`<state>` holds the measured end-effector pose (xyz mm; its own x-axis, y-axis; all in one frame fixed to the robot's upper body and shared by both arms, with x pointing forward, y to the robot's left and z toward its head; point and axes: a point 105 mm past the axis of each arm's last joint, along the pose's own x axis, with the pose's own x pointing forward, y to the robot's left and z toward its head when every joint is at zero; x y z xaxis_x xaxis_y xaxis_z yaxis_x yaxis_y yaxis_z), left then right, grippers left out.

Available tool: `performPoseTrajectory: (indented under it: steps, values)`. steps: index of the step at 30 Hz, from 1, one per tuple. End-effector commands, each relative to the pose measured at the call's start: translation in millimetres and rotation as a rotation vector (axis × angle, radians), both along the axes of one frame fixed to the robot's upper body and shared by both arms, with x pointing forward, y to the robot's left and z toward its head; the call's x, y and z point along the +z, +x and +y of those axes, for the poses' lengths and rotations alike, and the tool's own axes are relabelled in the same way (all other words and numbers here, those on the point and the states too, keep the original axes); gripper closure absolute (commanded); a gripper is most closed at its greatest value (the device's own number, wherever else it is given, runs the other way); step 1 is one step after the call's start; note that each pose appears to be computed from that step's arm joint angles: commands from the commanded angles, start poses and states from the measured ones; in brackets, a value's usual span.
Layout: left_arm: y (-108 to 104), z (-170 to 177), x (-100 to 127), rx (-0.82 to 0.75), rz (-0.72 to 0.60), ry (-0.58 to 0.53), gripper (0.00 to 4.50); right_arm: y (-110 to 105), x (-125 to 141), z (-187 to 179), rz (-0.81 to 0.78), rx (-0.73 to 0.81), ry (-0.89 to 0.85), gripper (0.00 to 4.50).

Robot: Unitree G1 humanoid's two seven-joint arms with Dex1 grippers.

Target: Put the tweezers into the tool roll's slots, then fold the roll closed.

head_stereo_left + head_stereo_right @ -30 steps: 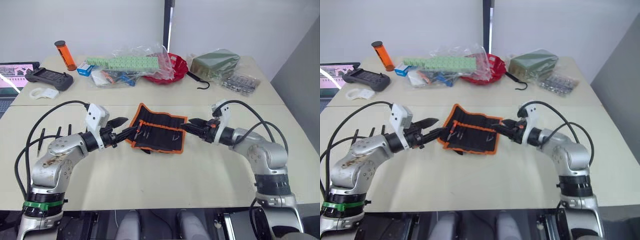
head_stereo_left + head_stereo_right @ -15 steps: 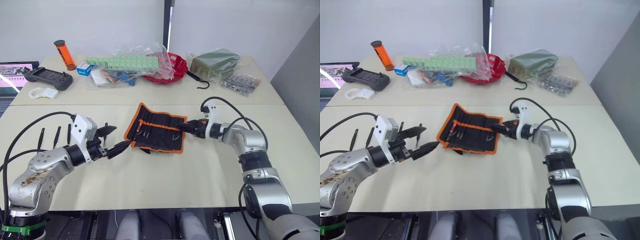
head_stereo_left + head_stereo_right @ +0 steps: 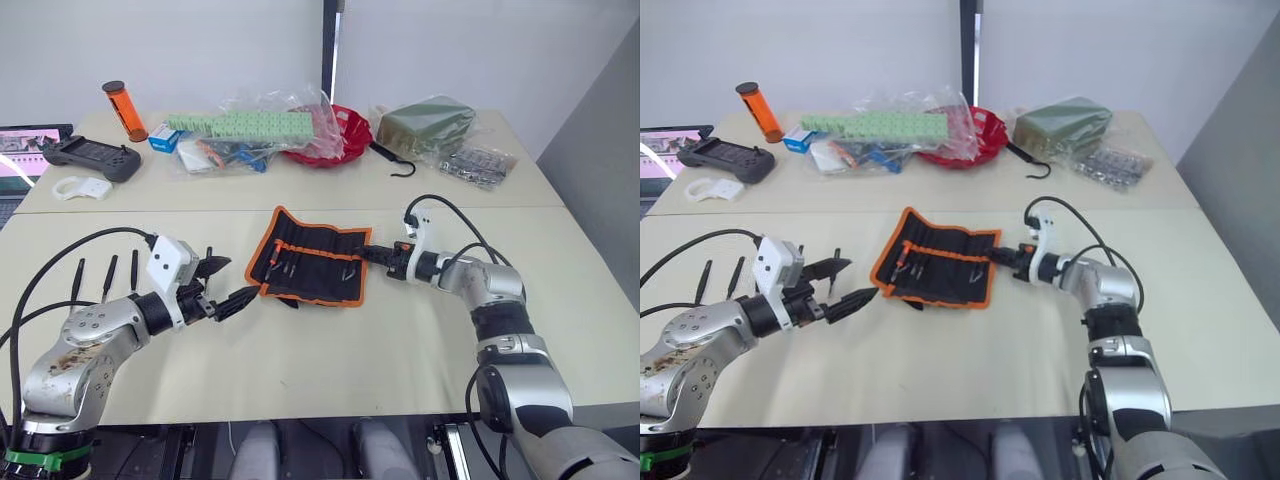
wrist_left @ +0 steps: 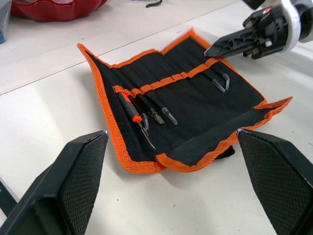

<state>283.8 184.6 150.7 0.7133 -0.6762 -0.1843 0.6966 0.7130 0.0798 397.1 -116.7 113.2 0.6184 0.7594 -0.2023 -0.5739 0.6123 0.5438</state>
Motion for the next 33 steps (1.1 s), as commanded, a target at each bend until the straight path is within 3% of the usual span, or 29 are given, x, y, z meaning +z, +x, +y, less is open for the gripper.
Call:
performPoseTrajectory:
  steps: [1, 16, 27, 33]
  values:
    - [2.8, -5.6, 8.9, -0.035, -0.049, 0.008, 0.0, -2.6, -3.4, -13.1, 0.004, -0.062, -0.006, 4.43]
    - [12.2, -20.7, 4.3, -0.119, -0.037, 0.003, 0.0, -41.2, -5.4, -35.8, 0.096, -0.428, 0.199, 4.43]
    - [20.5, -32.6, 3.4, -0.169, -0.042, -0.004, 0.0, -70.4, -10.6, -2.1, 0.196, -0.55, 0.334, 4.43]
    - [20.9, -32.8, 3.5, -0.177, -0.043, -0.002, 0.0, -71.4, -12.8, -2.4, 0.225, -0.548, 0.32, 4.43]
